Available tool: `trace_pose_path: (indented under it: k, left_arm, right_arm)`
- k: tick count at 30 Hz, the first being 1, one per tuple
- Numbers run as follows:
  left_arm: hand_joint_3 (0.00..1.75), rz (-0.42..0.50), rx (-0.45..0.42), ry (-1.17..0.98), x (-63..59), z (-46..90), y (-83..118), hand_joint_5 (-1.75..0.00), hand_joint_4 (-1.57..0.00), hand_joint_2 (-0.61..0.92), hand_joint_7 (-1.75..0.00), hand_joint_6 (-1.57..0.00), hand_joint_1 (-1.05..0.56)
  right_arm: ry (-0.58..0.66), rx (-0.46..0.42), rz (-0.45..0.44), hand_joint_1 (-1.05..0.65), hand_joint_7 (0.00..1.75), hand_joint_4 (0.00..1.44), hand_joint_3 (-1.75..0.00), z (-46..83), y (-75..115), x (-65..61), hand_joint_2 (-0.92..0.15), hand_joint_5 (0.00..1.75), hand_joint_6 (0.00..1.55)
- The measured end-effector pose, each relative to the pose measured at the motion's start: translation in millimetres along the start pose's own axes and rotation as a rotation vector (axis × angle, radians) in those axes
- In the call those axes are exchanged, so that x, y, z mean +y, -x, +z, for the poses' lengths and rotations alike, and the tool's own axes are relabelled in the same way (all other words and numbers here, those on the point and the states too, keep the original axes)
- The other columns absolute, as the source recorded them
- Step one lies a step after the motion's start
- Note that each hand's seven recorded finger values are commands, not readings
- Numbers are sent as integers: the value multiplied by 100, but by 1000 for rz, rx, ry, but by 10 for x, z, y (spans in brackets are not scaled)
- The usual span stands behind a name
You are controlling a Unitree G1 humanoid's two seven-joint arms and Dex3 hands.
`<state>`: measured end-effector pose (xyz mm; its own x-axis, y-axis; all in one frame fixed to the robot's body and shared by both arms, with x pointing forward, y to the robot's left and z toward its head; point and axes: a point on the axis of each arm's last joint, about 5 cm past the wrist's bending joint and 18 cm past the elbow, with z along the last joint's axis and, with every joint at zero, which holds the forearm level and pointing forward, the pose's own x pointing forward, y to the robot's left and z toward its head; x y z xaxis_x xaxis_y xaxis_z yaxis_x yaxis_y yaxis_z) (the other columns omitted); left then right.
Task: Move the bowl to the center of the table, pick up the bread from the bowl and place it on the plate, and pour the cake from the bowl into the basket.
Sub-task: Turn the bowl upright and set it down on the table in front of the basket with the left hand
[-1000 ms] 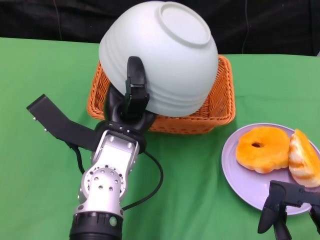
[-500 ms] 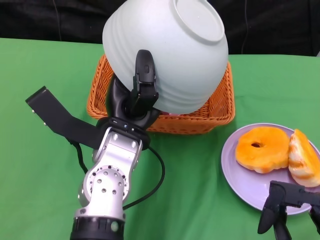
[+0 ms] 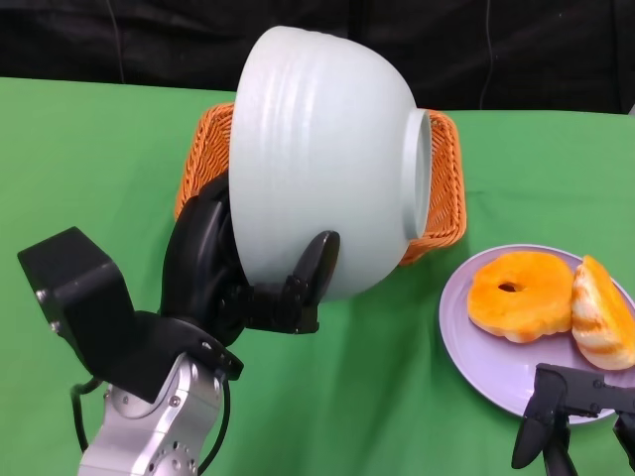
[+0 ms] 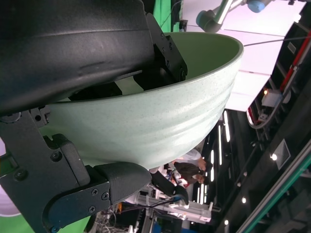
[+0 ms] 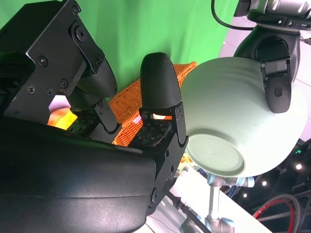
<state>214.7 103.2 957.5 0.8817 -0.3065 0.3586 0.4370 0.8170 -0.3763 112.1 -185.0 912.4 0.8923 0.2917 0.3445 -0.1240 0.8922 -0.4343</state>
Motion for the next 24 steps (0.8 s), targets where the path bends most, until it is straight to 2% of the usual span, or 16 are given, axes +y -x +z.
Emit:
trace_pose_path:
  k: [3,6,12,18,21,24]
  left_arm:
    - [130,-14,-18,-102,0,29,54,-175,-107,42,-164,-94,-14]
    - [130,-22,-28,-213,9,28,109,-174,-106,44,-161,-94,-13]
    - [151,-65,-108,-444,10,31,244,-174,-102,37,-158,-92,-10]
    - [160,-101,-113,-614,35,3,413,-175,-104,30,-160,-92,-16]
    - [172,-124,-91,-742,61,1,496,-175,-104,19,-167,-88,-15]
    - [174,-148,-69,-831,78,8,561,-175,-103,17,-169,-86,-16]
  right_arm:
    - [0,1,0,26,152,97,-175,0,0,0,-21,175,82]
    - [0,1,-1,26,152,98,-175,-1,0,-1,-21,175,82]
    - [0,2,-1,28,151,96,-175,-4,0,-2,-21,175,81]
    - [0,6,-2,27,151,97,-175,-7,9,-3,-21,175,82]
    - [-1,6,-2,27,151,96,-175,-7,9,-4,-21,175,82]
    - [-1,6,-2,26,151,96,-175,-7,9,-4,-21,175,82]
